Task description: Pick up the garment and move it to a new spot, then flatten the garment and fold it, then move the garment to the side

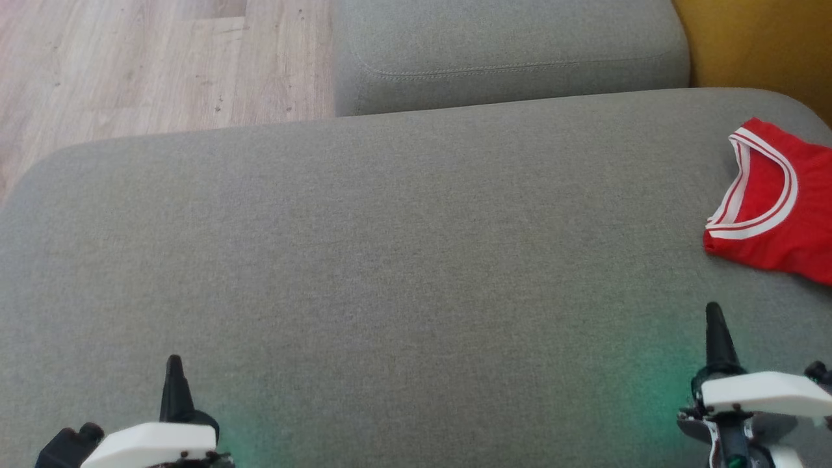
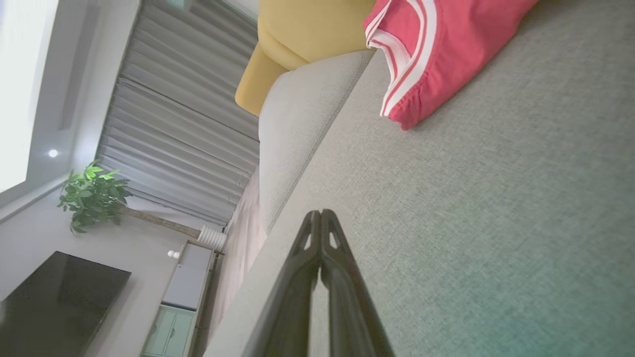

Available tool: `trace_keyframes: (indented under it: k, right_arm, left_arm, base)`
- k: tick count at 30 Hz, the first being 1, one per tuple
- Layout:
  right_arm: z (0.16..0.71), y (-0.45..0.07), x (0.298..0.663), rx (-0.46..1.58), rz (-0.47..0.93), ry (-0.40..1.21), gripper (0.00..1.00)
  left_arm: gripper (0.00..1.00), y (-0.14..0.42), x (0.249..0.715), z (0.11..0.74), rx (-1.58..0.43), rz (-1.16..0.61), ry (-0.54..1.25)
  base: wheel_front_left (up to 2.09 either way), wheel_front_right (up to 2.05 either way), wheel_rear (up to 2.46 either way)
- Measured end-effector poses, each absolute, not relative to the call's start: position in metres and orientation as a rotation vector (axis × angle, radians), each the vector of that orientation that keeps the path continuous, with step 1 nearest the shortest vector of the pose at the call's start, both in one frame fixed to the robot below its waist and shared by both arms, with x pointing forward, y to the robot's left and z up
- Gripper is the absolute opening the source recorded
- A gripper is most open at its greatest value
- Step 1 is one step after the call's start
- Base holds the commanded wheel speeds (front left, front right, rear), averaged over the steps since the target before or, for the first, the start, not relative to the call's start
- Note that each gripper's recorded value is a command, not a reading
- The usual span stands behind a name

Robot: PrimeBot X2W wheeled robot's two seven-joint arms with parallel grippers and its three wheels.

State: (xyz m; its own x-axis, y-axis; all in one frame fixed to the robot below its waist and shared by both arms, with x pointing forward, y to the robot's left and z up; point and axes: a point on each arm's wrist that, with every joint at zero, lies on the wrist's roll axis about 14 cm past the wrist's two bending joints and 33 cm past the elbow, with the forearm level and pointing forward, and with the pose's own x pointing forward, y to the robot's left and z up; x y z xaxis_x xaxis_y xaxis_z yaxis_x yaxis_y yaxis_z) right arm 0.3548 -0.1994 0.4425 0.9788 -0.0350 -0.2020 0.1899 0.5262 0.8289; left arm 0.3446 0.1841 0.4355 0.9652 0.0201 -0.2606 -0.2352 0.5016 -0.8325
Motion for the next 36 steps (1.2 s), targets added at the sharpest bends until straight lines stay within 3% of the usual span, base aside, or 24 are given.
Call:
trace_keyframes:
  k: [36]
  right_arm:
    - [0.463,-0.205,0.366,1.442,-0.126,0.093,0.00]
  left_arm:
    - [0.00,0.188,0.365,0.463,-1.446,0.097,0.138]
  base:
    - [0.00,0.00,0.00]
